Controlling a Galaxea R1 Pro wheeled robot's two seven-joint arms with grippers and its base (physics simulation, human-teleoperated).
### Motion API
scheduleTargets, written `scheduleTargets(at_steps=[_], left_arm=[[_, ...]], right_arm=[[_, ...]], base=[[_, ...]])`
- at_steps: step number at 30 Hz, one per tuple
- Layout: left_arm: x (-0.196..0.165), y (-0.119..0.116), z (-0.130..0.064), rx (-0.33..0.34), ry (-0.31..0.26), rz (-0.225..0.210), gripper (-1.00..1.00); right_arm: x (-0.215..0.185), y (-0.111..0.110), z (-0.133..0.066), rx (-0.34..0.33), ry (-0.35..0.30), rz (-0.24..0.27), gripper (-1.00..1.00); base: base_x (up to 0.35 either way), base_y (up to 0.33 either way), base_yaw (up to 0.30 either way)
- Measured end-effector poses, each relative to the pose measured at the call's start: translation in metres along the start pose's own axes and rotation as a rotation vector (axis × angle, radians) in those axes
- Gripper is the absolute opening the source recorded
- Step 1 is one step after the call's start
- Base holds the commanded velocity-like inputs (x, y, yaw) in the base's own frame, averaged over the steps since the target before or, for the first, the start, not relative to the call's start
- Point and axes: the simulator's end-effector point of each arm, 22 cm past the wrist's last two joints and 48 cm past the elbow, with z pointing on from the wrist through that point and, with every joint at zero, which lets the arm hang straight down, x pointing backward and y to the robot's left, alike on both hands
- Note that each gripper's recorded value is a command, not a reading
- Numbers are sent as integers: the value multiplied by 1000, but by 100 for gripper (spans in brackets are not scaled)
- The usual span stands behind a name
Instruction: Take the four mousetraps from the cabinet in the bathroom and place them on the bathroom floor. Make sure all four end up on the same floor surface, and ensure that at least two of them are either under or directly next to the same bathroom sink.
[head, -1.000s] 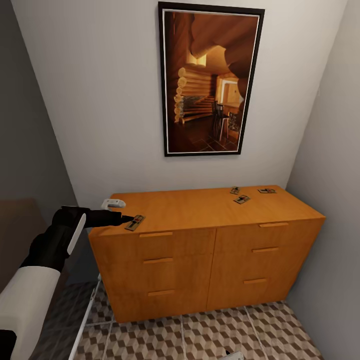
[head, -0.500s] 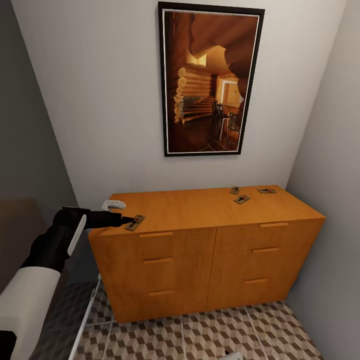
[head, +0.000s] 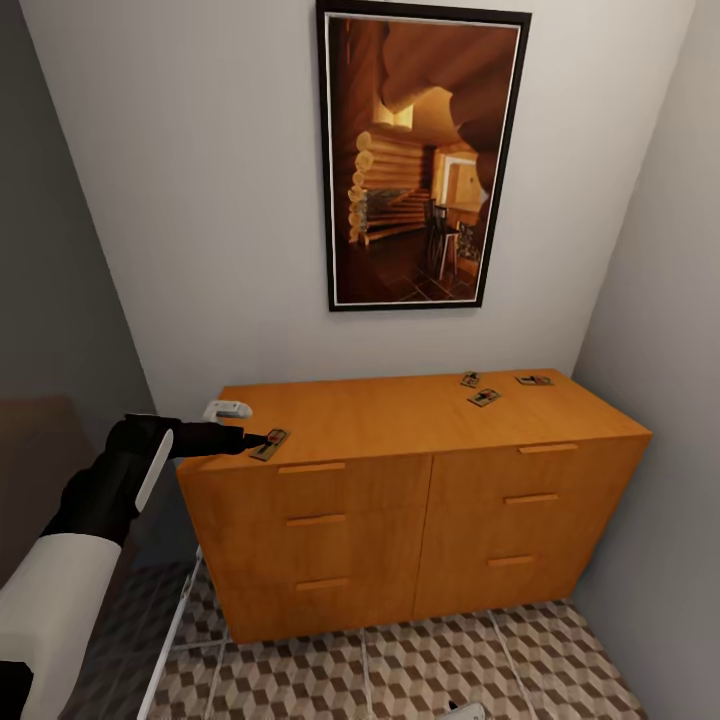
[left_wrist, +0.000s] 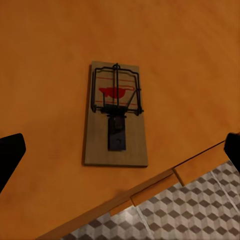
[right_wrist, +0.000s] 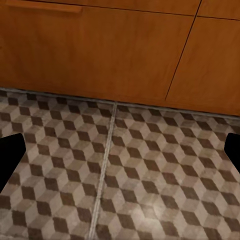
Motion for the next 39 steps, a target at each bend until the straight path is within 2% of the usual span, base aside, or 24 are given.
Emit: scheduleTargets(at_steps=[22, 39], left_arm=[[14, 4, 14, 3, 29, -12, 100], [17, 1, 18, 7, 40, 0, 100]], right_arm=[[13, 2, -1, -4, 29, 7, 100], [14, 2, -1, -4, 30, 5, 100]], base=[[22, 0, 0], [68, 0, 0]])
